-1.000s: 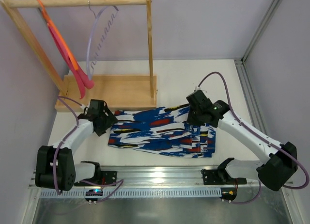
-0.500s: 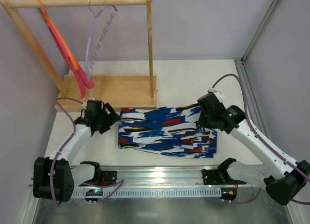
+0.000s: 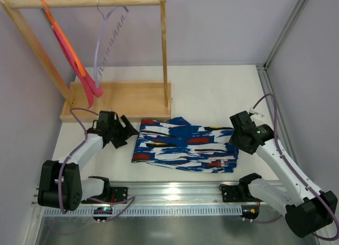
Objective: Place the trousers on the hanger
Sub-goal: Fold the trousers
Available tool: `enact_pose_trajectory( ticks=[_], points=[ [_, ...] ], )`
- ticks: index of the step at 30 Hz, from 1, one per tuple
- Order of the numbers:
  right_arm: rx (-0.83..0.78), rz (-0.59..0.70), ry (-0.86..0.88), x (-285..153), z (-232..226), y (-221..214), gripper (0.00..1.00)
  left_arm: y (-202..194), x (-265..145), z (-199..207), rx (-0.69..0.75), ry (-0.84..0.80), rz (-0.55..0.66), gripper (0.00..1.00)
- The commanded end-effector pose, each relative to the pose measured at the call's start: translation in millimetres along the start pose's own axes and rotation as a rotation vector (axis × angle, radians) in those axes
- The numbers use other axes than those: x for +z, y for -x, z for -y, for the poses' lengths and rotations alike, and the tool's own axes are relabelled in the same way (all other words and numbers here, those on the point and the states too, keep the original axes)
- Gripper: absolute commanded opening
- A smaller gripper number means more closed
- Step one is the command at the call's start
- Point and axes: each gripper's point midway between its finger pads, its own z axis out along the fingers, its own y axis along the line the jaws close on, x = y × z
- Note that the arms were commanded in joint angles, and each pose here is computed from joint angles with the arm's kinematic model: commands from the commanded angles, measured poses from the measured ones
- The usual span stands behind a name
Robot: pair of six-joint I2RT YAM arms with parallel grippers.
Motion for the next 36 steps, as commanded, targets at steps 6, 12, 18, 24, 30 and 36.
enact_pose_trajectory(
  ticks=[6,12,18,24,30,36],
  points=[
    [-0.015,0.144,0.273,-37,-48,49,0.59,-4,14,30,0.048,-0.118,-0.03,0.81],
    [-0.11,0.05,0.26,-12,-62,38,0.63,-20,30,28,0.071,-0.078,-0.083,0.8],
    [-0.083,0.02,0.2,5,-56,49,0.64,-28,39,16,0.045,-0.024,-0.101,0.64],
    [-0.157,-0.057,0.368,17,-89,30,0.64,-23,38,-7,-0.004,0.102,-0.055,0.09],
    [-0.207,-0.062,0.444,16,-101,27,0.65,-10,16,-56,-0.069,0.329,0.067,0.0],
    [-0.233,-0.111,0.507,12,-119,27,0.66,3,-10,-68,-0.112,0.361,0.189,0.01]
  ],
)
